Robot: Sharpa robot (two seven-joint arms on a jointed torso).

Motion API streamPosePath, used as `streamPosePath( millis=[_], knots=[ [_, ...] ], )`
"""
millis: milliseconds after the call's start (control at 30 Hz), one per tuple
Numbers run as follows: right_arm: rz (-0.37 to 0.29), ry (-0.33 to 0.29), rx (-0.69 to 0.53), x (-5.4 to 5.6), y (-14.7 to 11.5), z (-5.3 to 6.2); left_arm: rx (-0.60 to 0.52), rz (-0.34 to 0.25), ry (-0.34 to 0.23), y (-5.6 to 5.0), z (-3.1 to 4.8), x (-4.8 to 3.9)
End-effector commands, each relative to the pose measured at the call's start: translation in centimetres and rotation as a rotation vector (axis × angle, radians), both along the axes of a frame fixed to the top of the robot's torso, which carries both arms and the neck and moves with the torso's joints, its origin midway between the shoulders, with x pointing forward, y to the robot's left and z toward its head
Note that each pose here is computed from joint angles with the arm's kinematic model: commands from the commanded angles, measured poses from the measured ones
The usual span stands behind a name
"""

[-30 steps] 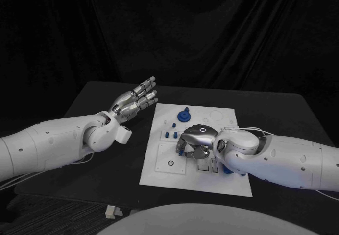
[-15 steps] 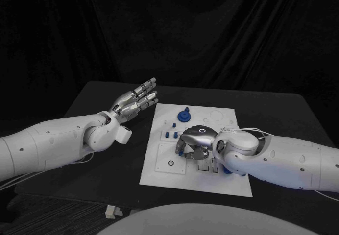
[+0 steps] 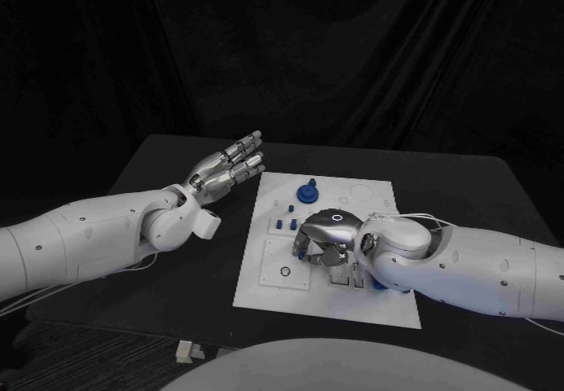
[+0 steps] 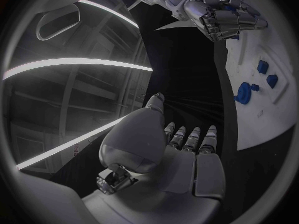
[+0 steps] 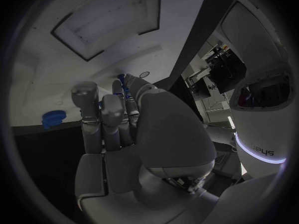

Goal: Assemble the parts on the task board

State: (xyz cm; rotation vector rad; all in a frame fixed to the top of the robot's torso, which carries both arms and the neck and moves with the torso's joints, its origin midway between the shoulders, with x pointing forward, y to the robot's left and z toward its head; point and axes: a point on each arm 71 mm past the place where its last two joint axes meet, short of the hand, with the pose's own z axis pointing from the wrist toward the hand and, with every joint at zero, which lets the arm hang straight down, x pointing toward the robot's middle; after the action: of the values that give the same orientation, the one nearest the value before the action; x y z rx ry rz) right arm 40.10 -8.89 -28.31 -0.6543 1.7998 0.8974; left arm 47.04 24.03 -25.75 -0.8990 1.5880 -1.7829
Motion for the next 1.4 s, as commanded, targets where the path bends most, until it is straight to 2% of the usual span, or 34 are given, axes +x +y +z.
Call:
streamPosePath(
  millis=[33, 1400],
  knots=[
    [-0.003, 0.004, -0.012, -0.06, -0.04, -0.18, -0.014, -0.013, -0.001, -0.21, 0.02, -0.06],
    [-0.008, -0.004, -0.005, 0.09, -0.26, -0.17, -0.007, -0.017, 0.018, -0.14, -0.47, -0.21]
  ],
)
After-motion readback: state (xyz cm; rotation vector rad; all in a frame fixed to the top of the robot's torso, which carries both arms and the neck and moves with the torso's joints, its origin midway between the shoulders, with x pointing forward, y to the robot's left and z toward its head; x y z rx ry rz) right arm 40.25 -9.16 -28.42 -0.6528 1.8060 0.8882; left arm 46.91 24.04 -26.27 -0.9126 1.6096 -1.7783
